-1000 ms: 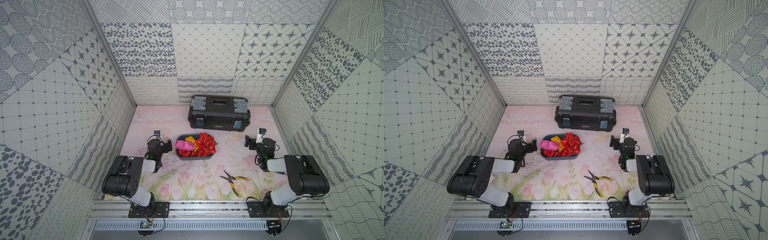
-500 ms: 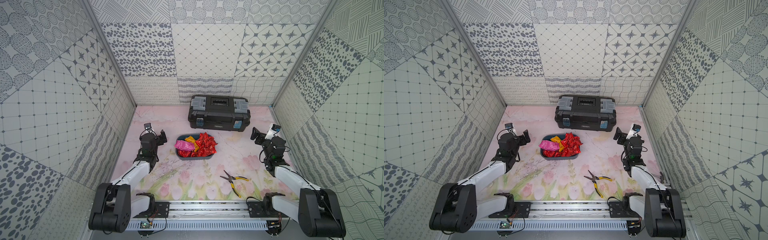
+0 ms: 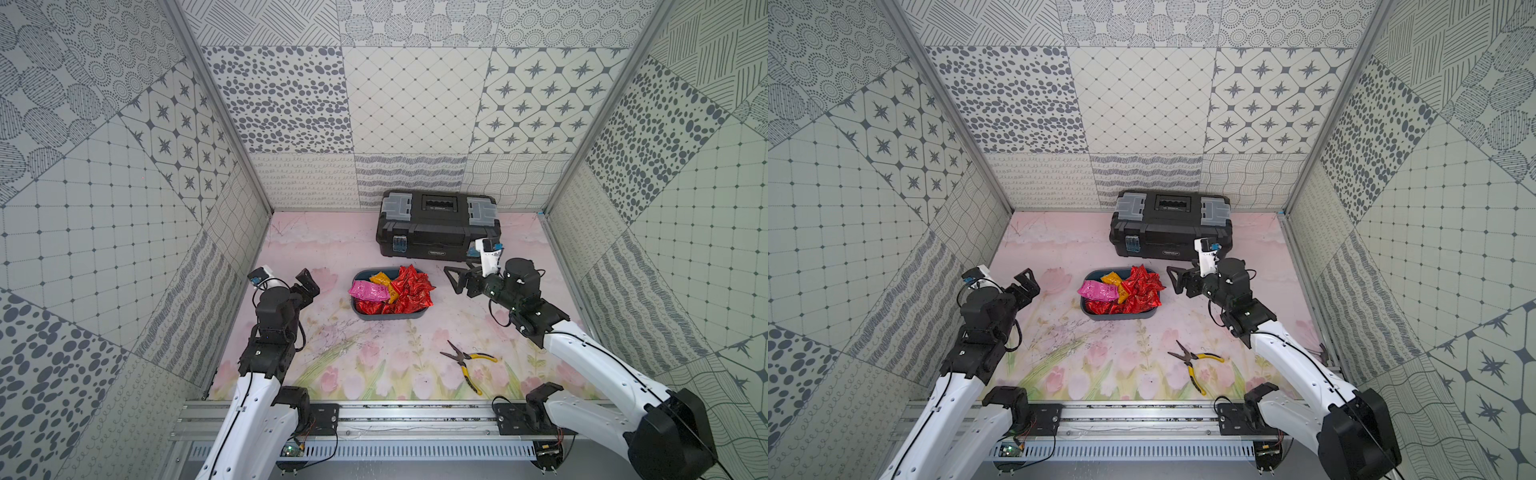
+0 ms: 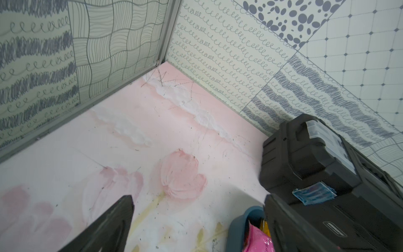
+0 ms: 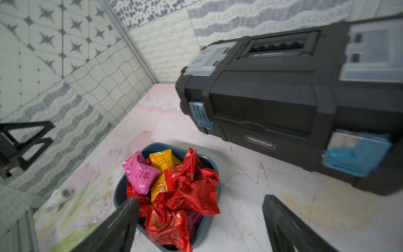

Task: Take the tea bags out of the storage box
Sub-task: Pick up the tea bag from the storage box.

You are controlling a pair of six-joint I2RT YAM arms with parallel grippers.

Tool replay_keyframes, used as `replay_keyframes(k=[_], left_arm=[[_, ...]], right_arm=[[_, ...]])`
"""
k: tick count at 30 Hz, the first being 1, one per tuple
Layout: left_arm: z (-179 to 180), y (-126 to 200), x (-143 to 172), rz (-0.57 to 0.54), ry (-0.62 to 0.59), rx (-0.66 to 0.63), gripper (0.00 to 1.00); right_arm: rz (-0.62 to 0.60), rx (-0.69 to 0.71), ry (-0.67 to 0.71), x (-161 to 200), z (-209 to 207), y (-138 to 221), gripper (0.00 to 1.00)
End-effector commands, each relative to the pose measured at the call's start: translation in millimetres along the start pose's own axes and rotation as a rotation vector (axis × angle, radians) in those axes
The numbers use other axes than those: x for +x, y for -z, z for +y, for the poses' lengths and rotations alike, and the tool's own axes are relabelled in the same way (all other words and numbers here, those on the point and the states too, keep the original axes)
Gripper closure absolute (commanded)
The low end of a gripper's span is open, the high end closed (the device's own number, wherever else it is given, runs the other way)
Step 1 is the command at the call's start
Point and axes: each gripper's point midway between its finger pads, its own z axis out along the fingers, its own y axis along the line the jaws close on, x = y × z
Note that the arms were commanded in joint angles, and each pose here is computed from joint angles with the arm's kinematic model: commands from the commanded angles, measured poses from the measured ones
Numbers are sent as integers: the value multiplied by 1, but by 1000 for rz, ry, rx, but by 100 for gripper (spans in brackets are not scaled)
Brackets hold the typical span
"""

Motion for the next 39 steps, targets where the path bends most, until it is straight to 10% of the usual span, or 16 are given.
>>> replay_keyframes(k=[1, 13, 30, 39], left_arm=[[-2, 18, 60, 309, 196, 35, 2], [-7, 27, 112, 538, 289, 82, 2], [8, 37, 132, 545, 379, 67, 2], [10, 43, 133, 547, 388, 69, 2]], right_arm=[[155, -103, 219, 26, 38, -20, 8], [435, -348, 448, 76, 140, -106, 18], [564, -187, 376, 103, 124, -198, 37], [584, -222, 347, 112, 130, -206, 66]])
